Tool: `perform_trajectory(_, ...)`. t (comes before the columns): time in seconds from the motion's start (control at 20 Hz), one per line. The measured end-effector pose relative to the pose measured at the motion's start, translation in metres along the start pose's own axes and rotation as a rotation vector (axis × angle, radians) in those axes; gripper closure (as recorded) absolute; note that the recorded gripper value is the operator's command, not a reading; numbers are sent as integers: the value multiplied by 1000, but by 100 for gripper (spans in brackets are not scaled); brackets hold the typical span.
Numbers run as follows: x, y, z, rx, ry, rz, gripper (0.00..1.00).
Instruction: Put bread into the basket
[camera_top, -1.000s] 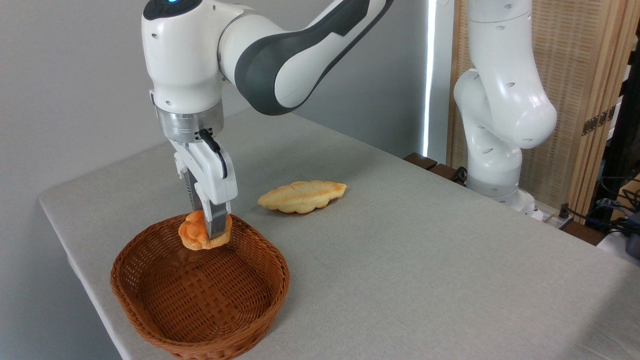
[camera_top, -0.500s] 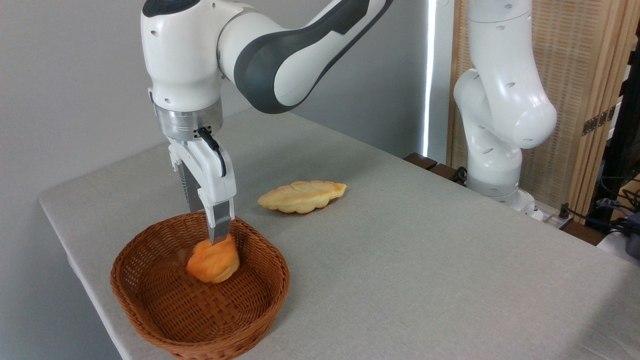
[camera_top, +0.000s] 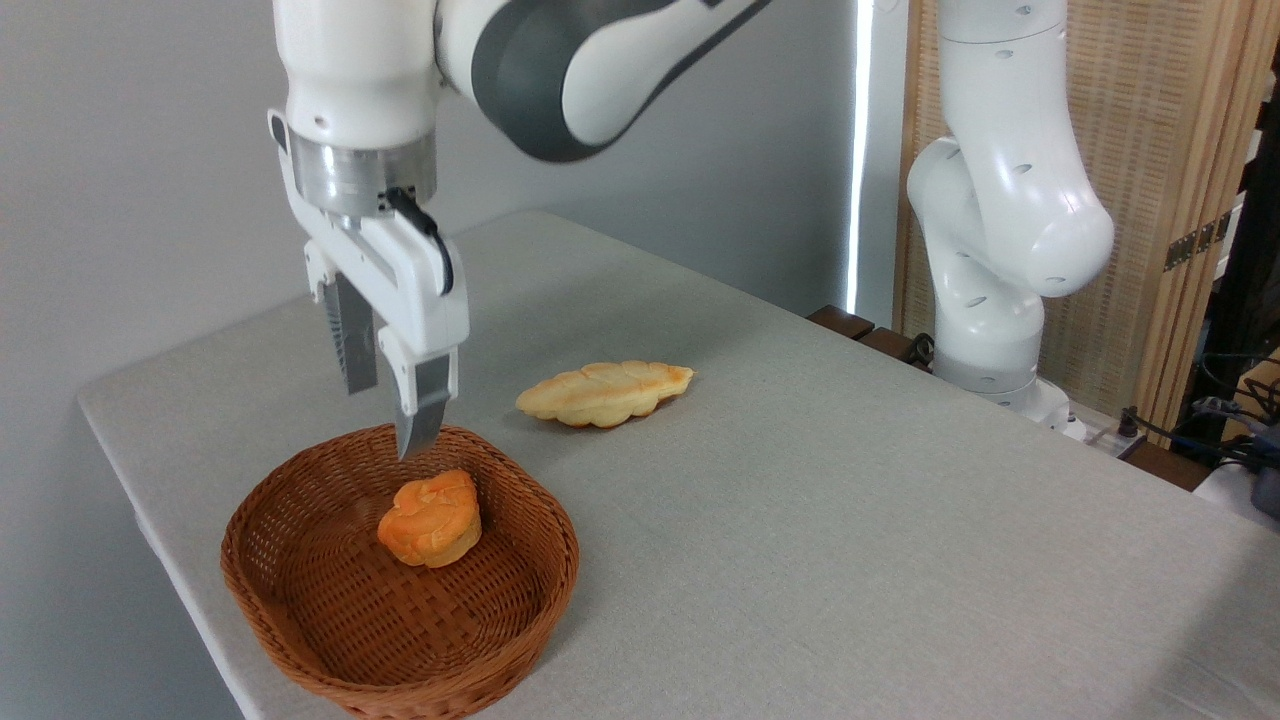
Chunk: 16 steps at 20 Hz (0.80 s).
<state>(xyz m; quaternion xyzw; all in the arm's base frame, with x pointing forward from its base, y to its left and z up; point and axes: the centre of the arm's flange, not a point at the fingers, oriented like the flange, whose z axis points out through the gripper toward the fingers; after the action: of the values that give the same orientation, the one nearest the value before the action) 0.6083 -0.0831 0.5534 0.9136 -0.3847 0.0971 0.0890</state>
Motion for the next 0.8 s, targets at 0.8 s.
perform_trajectory(0.8,-39,-1,-57,62,-170,-65,0)
